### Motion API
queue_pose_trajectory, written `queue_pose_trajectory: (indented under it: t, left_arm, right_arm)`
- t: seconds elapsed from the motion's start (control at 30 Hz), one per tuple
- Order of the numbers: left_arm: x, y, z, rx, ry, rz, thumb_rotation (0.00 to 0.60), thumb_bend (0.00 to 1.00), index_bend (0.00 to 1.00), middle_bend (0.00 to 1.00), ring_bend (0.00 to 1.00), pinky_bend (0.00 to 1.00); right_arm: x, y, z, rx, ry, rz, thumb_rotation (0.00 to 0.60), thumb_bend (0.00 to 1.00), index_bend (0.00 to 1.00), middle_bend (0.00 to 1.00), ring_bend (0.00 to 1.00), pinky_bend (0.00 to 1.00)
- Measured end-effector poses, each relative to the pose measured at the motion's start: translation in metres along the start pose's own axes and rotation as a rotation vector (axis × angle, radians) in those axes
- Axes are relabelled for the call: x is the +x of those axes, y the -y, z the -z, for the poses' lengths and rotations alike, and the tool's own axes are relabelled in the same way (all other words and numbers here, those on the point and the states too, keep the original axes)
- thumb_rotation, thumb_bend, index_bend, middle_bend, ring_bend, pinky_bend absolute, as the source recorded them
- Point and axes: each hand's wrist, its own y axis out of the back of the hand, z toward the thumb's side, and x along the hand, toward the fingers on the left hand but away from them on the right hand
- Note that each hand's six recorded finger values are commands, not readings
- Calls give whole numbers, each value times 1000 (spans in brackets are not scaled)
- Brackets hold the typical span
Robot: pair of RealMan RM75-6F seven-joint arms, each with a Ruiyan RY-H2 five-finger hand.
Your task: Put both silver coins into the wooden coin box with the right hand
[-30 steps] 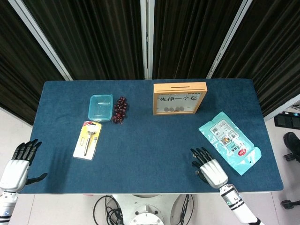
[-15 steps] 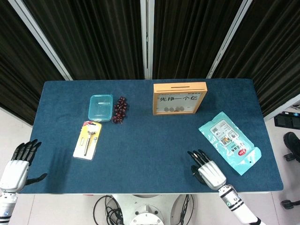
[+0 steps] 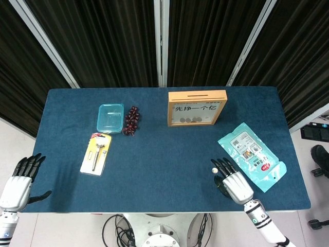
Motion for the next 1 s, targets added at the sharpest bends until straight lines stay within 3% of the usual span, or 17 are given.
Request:
queue_pose_trajectory:
  t: [0.17,0.4,0.53,0.73,1.0]
  left_arm:
    - [1,-2,-2,-1,8,-5,600,35,0,0,0,0]
    - [5,-3,-7,0,26,-7,600,34,0,0,0,0]
    - [6,-3,-9,-1,32,-6,600,34,0,0,0,0]
    - [5,-4,-10,-1,37,-1,600,35,0,0,0,0]
    - [1,-7,-6,-4,29,2,600,34,0,0,0,0]
  right_arm:
    - [-16,-52,19,-27,43,142,600,386,910,29,0,0]
    - [-59,-158,36,-25,77,358,600,409,939,45,0,0]
    - [-91,-205,39,-38,122,427,600,434,952,49,0,0]
    - [-141,-237,41,-44,226,379,600,438,956,54,0,0]
    - [-209,-239,20,-28,344,207,600,441,956,55,0,0]
